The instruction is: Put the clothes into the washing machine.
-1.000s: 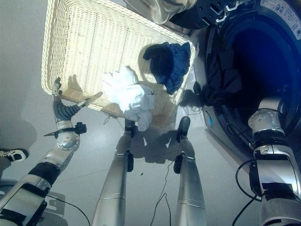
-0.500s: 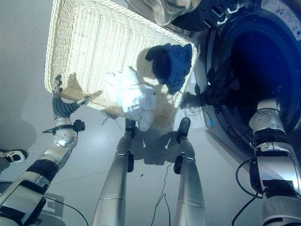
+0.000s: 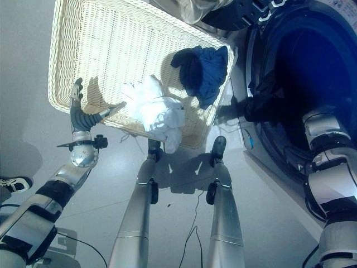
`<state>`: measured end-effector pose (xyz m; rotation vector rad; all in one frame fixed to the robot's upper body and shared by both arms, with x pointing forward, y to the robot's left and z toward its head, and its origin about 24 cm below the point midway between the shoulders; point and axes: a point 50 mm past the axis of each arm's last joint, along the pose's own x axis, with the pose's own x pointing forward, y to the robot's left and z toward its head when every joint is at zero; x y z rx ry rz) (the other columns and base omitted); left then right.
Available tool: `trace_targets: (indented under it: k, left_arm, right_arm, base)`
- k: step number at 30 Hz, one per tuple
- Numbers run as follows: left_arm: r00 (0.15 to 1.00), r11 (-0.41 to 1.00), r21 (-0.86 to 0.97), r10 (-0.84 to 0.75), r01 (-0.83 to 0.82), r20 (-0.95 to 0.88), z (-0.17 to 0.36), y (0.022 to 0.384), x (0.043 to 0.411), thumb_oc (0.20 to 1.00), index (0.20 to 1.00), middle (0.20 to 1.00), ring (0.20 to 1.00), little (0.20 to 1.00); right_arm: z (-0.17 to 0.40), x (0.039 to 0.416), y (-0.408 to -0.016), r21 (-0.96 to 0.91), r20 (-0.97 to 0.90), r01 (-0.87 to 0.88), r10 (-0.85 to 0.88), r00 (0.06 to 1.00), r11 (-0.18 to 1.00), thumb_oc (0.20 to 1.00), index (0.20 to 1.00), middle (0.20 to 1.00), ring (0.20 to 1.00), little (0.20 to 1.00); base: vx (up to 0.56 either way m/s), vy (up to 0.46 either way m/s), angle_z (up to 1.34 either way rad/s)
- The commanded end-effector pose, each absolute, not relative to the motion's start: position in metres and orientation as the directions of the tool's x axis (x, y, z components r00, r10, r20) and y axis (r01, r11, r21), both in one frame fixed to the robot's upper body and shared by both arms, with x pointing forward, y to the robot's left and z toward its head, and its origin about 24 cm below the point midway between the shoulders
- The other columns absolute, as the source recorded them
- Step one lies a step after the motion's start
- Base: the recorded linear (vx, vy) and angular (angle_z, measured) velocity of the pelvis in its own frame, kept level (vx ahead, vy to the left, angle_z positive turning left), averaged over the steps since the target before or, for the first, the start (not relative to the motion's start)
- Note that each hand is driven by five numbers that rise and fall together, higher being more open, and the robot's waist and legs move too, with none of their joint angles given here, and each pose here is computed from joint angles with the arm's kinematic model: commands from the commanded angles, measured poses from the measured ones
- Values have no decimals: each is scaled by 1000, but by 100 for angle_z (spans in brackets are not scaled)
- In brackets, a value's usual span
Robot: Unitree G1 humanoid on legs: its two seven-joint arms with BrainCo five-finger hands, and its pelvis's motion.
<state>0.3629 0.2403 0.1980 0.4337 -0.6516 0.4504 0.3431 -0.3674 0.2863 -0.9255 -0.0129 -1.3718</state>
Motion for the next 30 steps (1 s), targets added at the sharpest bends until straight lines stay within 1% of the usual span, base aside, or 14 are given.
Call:
trace_targets:
  k: [1,6,7,9,13,15,16,20,22,25,26,28,29,30]
  left_arm:
    - [675,831,173,289,-529,679,207,244,361,1000,1000,1000,1000,1000]
    - [663,827,168,289,-536,691,216,245,362,1000,1000,1000,1000,1000]
    - [662,828,168,288,-536,693,218,243,363,1000,1000,1000,1000,1000]
    - [660,828,169,285,-535,695,221,243,364,1000,1000,1000,1000,1000]
    - [659,828,170,282,-534,697,223,244,364,1000,1000,1000,1000,1000]
    - [660,829,172,279,-532,697,223,243,364,1000,1000,1000,1000,1000]
    - [660,829,171,279,-532,698,223,243,364,1000,1000,1000,1000,1000]
    - [662,836,165,277,-524,696,220,240,364,1000,1000,1000,1000,1000]
    - [663,836,166,277,-523,695,218,238,364,1000,1000,1000,1000,1000]
    - [660,837,158,281,-524,697,215,237,363,1000,1000,1000,1000,1000]
    - [659,837,156,283,-524,697,214,236,363,1000,1000,1000,1000,1000]
    - [656,839,145,289,-524,697,210,232,362,1000,1000,1000,1000,1000]
    - [655,840,140,293,-525,697,209,231,362,1000,1000,1000,1000,1000]
    - [653,841,129,302,-526,694,208,229,361,1000,1000,1000,1000,1000]
  right_arm:
    - [349,291,-411,-524,657,763,-750,78,-380,1000,1000,1000,1000,1000]
    - [343,306,-402,-623,658,704,-715,236,-341,1000,1000,1000,1000,1000]
    - [341,311,-399,-650,647,690,-708,284,-318,1000,1000,1000,1000,1000]
    - [339,318,-393,-666,639,694,-688,342,-274,1000,1000,1000,1000,1000]
    - [340,329,-380,-685,642,689,-644,417,-237,1000,1000,1000,1000,1000]
    - [335,335,-375,-715,608,672,-644,463,-193,1000,1000,1000,1000,1000]
    - [334,336,-375,-720,603,669,-644,471,-184,1000,1000,1000,1000,1000]
    - [322,344,-367,-721,562,688,-645,517,-77,1000,1000,1000,1000,1000]
    - [317,346,-364,-686,572,726,-650,501,-44,1000,1000,1000,1000,1000]
    - [311,344,-362,-607,591,794,-681,433,-23,1000,1000,1000,1000,1000]
    - [309,345,-362,-595,591,803,-684,428,-12,1000,1000,1000,1000,1000]
    - [292,350,-357,-514,513,838,-717,472,184,1000,1000,1000,1000,1000]
    - [287,353,-355,-482,482,837,-719,501,260,1000,1000,1000,1000,1000]
    - [275,359,-346,-325,398,819,-717,572,472,1000,1000,1000,1000,1000]
  base:
    - [-15,-35,2]
    - [0,0,0]
    - [0,0,0]
    - [0,0,0]
    - [0,0,0]
    - [0,0,0]
    - [0,0,0]
    - [0,0,0]
    - [0,0,0]
    - [0,0,0]
    - [0,0,0]
    - [-7,35,0]
    - [-9,54,0]
    - [-8,46,0]
